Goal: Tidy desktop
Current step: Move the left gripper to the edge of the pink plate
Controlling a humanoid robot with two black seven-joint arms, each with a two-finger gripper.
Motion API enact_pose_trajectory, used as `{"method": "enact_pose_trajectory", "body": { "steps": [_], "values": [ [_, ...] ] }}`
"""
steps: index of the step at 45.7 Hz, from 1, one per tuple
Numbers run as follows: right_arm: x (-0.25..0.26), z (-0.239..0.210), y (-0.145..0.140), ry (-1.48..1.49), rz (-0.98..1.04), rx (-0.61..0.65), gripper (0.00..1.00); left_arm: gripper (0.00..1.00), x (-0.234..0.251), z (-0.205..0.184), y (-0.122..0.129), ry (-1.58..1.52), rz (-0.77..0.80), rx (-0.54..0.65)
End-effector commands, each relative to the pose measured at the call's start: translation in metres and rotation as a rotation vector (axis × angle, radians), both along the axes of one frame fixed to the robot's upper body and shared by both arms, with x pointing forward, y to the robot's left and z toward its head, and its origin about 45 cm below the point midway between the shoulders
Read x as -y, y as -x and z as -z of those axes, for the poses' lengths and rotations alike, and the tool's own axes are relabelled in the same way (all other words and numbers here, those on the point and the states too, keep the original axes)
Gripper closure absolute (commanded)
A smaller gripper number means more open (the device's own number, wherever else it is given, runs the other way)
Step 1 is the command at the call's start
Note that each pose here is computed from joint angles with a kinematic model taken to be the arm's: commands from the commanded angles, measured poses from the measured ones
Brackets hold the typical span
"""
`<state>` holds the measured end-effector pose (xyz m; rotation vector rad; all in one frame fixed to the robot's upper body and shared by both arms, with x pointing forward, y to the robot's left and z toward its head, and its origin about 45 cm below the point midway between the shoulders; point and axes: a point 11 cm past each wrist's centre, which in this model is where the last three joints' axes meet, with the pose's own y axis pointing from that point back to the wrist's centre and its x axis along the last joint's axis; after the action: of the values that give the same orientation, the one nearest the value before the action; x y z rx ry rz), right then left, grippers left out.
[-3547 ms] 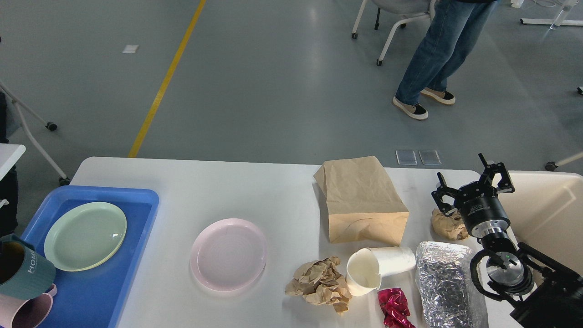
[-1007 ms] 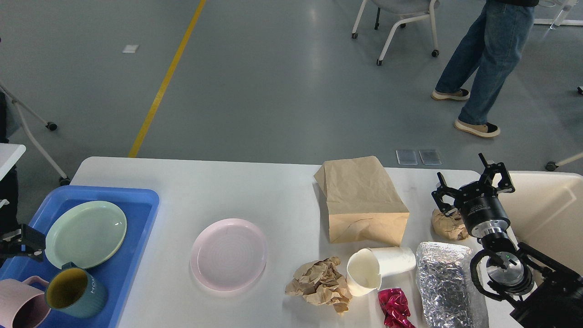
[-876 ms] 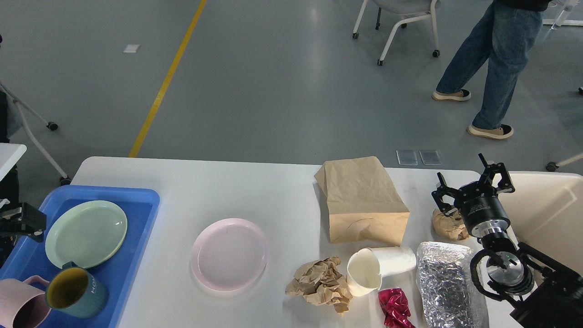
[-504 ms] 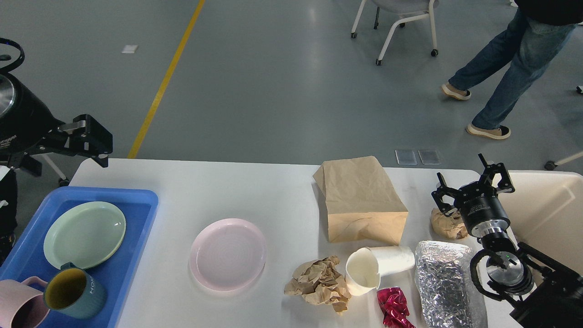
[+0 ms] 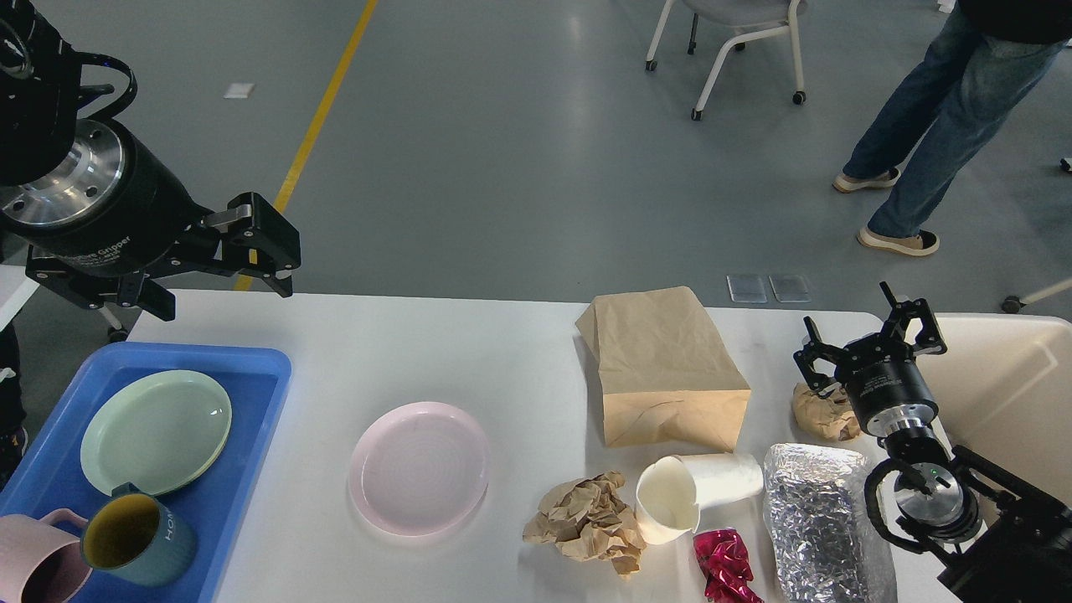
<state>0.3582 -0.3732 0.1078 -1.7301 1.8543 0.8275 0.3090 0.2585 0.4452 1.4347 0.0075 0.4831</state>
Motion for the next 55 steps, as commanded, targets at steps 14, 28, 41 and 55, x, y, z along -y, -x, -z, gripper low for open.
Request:
{"method": "enact_pose_trajectory", "body": {
  "steps": [14,28,41,55],
  "values": [
    [0.000,0.000,0.000,0.000,-0.001,0.000,0.00,0.26,-0.047,0.129,0.001,0.078,-0.181,-0.145],
    [0.000,0.000,0.000,0.000,0.001,0.000,0.00,0.13,-0.055,0.256,0.022,0.225,-0.356,-0.230],
    [0.000,0.000,0.000,0.000,0.001,0.000,0.00,0.11,-0.049,0.316,0.019,0.272,-0.572,-0.169],
    [0.000,0.000,0.000,0.000,-0.001,0.000,0.00,0.11,-0.029,0.349,0.016,0.239,-0.488,-0.165]
  ]
}}
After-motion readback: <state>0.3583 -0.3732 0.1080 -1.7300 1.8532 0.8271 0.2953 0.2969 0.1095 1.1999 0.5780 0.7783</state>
